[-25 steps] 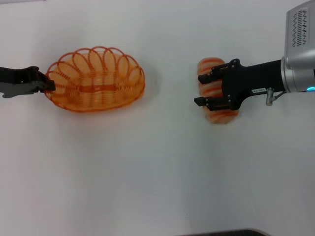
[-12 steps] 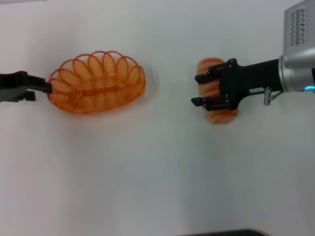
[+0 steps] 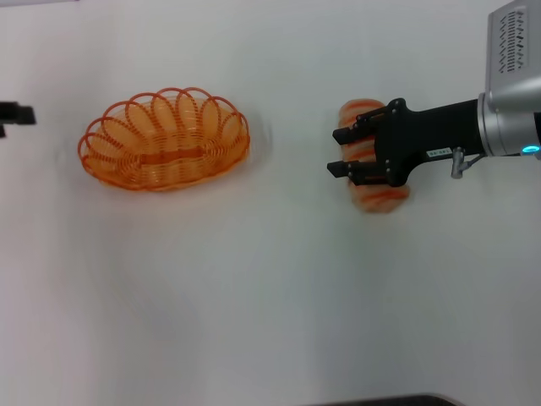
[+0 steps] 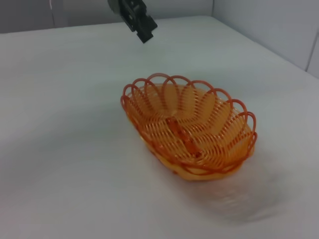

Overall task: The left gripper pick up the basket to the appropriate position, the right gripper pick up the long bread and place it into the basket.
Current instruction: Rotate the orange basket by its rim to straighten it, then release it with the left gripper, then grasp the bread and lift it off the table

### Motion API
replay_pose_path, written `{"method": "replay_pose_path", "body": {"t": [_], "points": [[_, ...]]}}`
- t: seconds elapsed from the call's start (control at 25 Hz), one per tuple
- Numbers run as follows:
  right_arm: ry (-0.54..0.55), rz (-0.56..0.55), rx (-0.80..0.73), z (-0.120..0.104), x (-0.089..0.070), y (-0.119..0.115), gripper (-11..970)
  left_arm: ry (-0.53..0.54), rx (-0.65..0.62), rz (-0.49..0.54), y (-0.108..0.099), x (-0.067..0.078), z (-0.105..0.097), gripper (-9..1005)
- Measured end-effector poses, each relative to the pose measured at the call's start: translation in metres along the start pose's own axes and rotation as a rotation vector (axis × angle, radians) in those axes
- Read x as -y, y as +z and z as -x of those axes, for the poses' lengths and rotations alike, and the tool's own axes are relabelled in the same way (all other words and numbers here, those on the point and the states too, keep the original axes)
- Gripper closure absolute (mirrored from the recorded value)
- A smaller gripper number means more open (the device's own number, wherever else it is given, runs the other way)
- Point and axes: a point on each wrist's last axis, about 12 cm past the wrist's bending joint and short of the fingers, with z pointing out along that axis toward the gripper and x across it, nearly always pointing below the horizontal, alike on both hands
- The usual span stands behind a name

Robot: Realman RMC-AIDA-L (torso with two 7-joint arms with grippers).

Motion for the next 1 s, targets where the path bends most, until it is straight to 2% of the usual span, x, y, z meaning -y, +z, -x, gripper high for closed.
{"method": "replay_pose_path", "body": {"t": [0.08,0.28,0.36,0.4,0.52,0.64,0.84,1.0], "points": [[0.016,-0.004,0.002,0.0,0.001,-0.001,463,0.012,0.061,-0.022,-0.013,-0.005,0.001,363],[0.053,-0.024,0.008,0.001,0.005,-0.005,457,0.08,0.147,-0.078,-0.033,-0.01,0.001,360],[0.068,-0.026,0.01,0.001,0.006,-0.006,455,0.146,0.147,-0.097,-0.035,-0.009,-0.003,358],[0.076,-0.027,0.01,0.002,0.006,-0.006,454,0.215,0.136,-0.114,-0.035,-0.008,-0.006,358],[0.099,-0.033,0.011,0.003,0.008,-0.007,450,0.396,0.111,-0.158,-0.03,-0.003,-0.019,356],[0.129,-0.047,0.013,0.004,0.01,-0.009,450,0.513,0.112,-0.179,-0.02,0.0,-0.029,355],[0.148,-0.06,0.017,0.007,0.013,-0.008,450,0.654,0.051,-0.211,0.003,0.004,-0.042,356],[0.168,-0.063,0.018,0.012,0.016,-0.006,450,0.709,0.031,-0.227,0.008,0.007,-0.043,356]]}}
